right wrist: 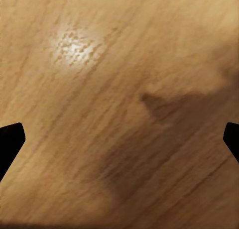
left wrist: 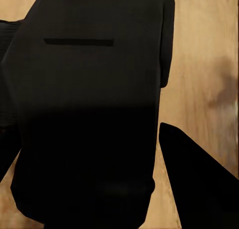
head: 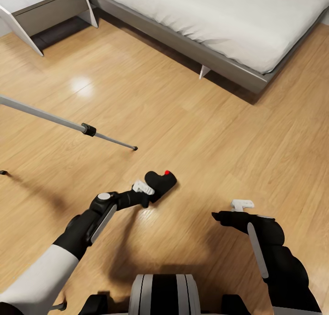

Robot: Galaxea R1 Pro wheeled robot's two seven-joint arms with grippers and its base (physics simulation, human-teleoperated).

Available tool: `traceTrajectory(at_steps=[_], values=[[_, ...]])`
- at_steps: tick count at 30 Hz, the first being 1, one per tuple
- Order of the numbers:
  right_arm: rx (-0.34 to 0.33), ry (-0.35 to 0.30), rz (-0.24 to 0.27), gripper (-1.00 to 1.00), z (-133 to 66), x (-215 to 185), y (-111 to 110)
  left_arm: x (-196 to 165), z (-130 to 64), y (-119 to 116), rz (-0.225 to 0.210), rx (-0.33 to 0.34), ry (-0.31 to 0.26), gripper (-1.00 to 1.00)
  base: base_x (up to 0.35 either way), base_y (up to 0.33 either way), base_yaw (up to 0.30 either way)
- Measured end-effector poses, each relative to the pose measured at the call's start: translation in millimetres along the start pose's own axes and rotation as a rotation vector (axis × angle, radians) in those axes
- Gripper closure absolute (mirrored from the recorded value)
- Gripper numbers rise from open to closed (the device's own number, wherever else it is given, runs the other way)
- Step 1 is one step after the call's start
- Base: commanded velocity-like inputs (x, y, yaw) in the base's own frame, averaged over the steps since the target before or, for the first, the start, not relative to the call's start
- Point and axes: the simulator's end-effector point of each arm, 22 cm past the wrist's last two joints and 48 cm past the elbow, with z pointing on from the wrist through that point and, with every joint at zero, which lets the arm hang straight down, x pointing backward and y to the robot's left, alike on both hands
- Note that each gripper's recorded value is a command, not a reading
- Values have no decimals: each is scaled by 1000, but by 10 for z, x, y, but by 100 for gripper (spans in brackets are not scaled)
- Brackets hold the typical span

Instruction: Attach the digital camera to the camera tripod in the bedroom.

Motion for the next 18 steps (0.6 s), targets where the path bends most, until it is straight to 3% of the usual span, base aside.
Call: traceTrajectory(at_steps=[4, 9, 18], values=[[0, 0, 0, -100, 0, 1, 2, -238, -15, -127, -34, 35, -65, 100, 0, 0, 0], [-1, 0, 0, -100, 1, 1, 4, -469, -45, -259, -42, 61, -112, 100, 0, 0, 0], [-2, 0, 0, -100, 3, 1, 15, -593, 7, -439, -62, 80, -116, 100, 0, 0, 0]])
